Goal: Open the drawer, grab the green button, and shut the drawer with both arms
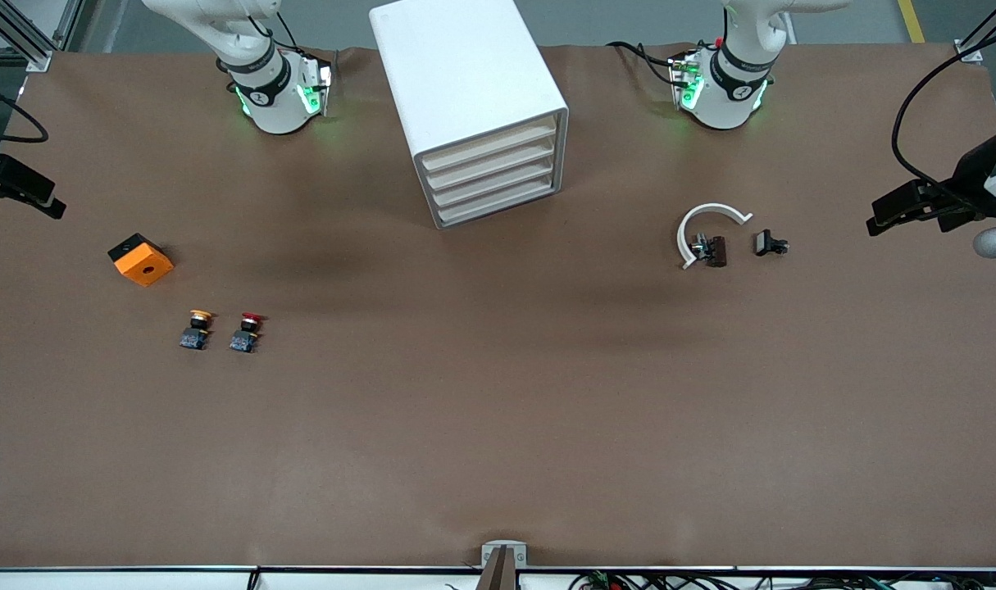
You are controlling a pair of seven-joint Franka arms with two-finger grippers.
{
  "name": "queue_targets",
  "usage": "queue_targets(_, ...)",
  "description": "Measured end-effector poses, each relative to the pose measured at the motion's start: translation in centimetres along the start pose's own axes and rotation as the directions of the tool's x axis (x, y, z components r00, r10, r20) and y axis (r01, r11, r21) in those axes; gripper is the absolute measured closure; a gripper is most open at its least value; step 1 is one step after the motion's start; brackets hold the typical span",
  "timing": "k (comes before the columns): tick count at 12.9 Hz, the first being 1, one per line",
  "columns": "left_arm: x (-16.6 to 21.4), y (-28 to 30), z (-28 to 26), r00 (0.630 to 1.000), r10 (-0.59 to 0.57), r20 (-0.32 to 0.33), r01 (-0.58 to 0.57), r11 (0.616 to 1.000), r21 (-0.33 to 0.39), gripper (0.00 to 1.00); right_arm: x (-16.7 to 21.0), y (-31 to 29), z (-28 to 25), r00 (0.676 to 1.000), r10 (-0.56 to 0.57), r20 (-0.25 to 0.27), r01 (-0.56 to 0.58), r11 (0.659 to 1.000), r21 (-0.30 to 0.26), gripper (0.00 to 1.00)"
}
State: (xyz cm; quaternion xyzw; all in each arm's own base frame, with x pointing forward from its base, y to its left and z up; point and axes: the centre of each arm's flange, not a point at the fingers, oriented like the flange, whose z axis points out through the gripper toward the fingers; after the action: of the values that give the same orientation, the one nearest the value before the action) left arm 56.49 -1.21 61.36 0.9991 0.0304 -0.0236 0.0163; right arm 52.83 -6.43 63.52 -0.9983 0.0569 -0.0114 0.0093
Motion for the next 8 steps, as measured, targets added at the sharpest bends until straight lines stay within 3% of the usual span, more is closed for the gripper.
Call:
queue_targets(3, 0.4, -0.1, 1.2, 1.0, -0.002, 0.03, 0.002, 1.0, 0.003, 0.0, 0.0, 0.0, 0.0, 1.0, 0.0, 0.0, 0.0, 1.0, 0.0, 0.0)
queue_targets(8, 3.7, 0.7, 9.0, 0.988, 0.004, 0.153, -0.006, 1.0, 0.015, 0.0, 0.0, 0.0, 0.0, 1.0, 0.0, 0.001, 0.0, 1.0, 0.0, 0.0)
